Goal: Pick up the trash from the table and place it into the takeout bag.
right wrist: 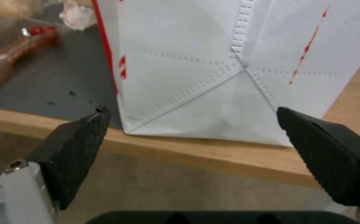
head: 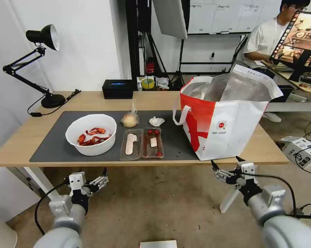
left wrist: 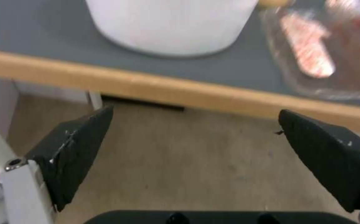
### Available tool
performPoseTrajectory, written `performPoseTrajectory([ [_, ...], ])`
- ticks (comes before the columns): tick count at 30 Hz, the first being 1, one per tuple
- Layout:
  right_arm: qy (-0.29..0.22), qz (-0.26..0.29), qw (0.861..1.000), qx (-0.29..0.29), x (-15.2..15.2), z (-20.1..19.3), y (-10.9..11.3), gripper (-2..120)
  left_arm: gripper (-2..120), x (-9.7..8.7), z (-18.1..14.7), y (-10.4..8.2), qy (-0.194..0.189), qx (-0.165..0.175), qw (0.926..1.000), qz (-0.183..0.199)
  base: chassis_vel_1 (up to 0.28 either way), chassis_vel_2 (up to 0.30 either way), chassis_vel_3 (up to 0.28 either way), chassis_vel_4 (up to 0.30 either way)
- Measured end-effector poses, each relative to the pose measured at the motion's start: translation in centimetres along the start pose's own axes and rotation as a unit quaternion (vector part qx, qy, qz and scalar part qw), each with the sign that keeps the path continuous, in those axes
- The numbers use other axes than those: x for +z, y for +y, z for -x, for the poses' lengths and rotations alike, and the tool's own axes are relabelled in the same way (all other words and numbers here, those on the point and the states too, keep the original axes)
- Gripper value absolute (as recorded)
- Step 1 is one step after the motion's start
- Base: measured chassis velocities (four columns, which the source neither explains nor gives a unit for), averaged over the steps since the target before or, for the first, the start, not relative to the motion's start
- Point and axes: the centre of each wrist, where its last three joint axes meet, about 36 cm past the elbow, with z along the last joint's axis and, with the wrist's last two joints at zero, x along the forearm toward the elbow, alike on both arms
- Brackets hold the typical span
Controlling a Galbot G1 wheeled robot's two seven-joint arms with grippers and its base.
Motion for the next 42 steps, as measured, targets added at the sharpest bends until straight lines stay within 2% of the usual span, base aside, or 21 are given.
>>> performPoseTrajectory([
  [3,0.004,0.003,1.000,-0.012,-0.7,0.6,-0.4,100,100,-0.7,0.4,0.3,0.023,0.000,0.9997,-0.007,0.000,0.000,0.000,0.000],
  [22,-0.001,0.017,0.999,-0.027,-0.4,1.2,0.6,100,100,-0.8,0.4,-0.1,0.012,0.011,0.9993,-0.033,0.000,0.000,0.000,0.000],
  [24,-0.002,0.019,0.999,-0.030,-0.4,1.2,0.7,100,100,-1.1,0.2,-0.4,0.003,0.025,0.9979,-0.060,0.000,0.000,0.000,0.000],
  [25,-0.002,0.019,0.999,-0.030,-0.4,1.2,0.7,100,100,-1.1,0.2,-0.4,0.003,0.025,0.9979,-0.060,0.000,0.000,0.000,0.000],
  [27,-0.004,0.022,0.999,-0.032,-0.3,1.2,0.9,100,100,-1.6,-0.1,-0.9,-0.002,0.044,0.9934,-0.106,0.000,0.000,0.000,0.000],
  [28,-0.004,0.022,0.999,-0.032,-0.3,1.2,0.9,100,100,-1.6,-0.1,-0.9,-0.002,0.044,0.9934,-0.106,0.000,0.000,0.000,0.000],
  [30,-0.005,0.025,0.999,-0.035,-0.3,1.2,1.1,100,100,-2.2,-0.2,-1.4,0.000,0.061,0.9853,-0.159,0.000,0.000,0.000,0.000],
  [31,-0.005,0.025,0.999,-0.035,-0.3,1.2,1.1,100,100,-2.2,-0.2,-1.4,0.000,0.061,0.9853,-0.159,0.000,0.000,0.000,0.000],
  [33,-0.005,0.027,0.999,-0.038,-0.2,1.2,1.3,100,100,-2.5,-0.1,-1.9,0.006,0.077,0.9744,-0.211,0.000,0.000,0.000,0.000],
  [34,-0.005,0.027,0.999,-0.038,-0.2,1.2,1.3,100,100,-2.5,-0.1,-1.9,0.006,0.077,0.9744,-0.211,0.000,0.000,0.000,0.000],
  [37,-0.007,0.027,0.999,-0.040,-0.3,1.3,1.5,100,100,-2.8,0.3,-3.2,0.002,0.073,0.9505,-0.302,0.000,0.000,0.000,0.000],
  [38,-0.007,0.027,0.999,-0.040,-0.3,1.3,1.6,100,100,-3.1,0.5,-3.5,0.006,0.070,0.9403,-0.333,0.000,0.000,0.000,0.000],
  [39,-0.007,0.027,0.999,-0.040,-0.3,1.3,1.6,100,100,-3.1,0.5,-3.5,0.006,0.070,0.9403,-0.333,0.000,0.000,0.000,0.000],
  [42,-0.006,0.028,0.999,-0.041,-0.2,1.5,1.7,100,100,-3.9,1.1,-4.3,0.017,0.061,0.9101,-0.410,0.000,0.000,0.000,0.000],
])
